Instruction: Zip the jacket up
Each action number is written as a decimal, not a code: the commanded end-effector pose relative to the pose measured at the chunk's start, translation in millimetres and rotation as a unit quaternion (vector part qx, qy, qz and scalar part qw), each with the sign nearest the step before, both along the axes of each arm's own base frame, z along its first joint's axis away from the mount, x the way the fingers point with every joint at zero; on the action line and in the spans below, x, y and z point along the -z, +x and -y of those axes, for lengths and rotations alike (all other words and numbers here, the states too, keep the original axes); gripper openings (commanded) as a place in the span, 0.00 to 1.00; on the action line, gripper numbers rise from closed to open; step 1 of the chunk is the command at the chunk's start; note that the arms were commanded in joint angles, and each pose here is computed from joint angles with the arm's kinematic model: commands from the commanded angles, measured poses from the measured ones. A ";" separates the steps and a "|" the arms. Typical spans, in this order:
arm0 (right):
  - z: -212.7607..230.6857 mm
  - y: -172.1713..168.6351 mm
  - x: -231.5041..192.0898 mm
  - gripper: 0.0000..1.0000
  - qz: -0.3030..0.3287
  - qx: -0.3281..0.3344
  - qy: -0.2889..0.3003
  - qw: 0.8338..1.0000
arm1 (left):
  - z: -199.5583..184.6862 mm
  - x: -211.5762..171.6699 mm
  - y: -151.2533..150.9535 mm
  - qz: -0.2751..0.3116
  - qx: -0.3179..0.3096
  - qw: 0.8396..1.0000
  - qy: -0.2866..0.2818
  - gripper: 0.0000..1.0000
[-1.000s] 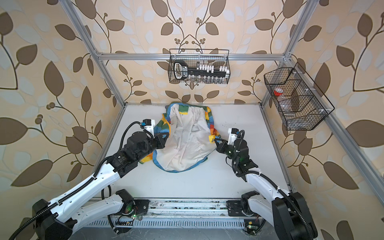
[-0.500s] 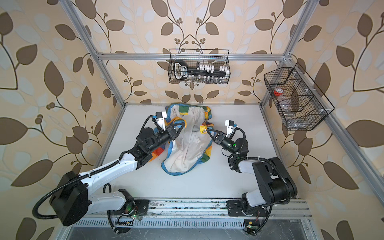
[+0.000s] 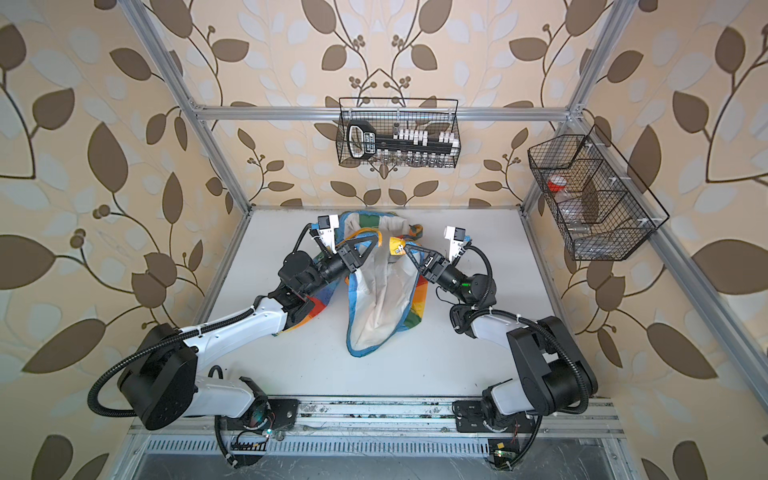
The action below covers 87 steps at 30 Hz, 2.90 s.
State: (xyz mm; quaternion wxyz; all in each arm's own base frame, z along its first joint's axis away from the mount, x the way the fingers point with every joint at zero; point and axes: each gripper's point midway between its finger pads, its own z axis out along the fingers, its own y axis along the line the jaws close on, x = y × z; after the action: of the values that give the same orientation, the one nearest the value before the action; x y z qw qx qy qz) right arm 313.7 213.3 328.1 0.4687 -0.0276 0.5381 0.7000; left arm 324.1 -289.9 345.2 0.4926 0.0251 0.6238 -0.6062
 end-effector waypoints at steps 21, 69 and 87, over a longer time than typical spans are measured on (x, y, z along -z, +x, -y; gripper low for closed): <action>23.1 -47.6 -109.7 0.00 0.184 0.037 0.062 0.980 | -15.3 -128.6 -46.5 0.162 0.034 0.984 -0.064 0.00; -0.5 -30.9 -92.9 0.00 0.149 0.077 0.063 0.984 | 12.2 -135.6 -48.1 0.159 0.056 0.981 -0.096 0.00; -4.9 -28.2 -94.2 0.00 0.144 0.087 0.068 0.983 | 17.5 -125.0 -42.4 0.142 0.057 0.983 -0.101 0.00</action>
State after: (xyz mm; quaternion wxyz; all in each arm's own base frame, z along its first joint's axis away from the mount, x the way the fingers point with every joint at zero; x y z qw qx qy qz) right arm 293.5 223.6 404.2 0.5827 -0.0450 0.4461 0.6778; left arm 297.5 -315.5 434.3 0.5133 0.0842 0.5362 -0.6648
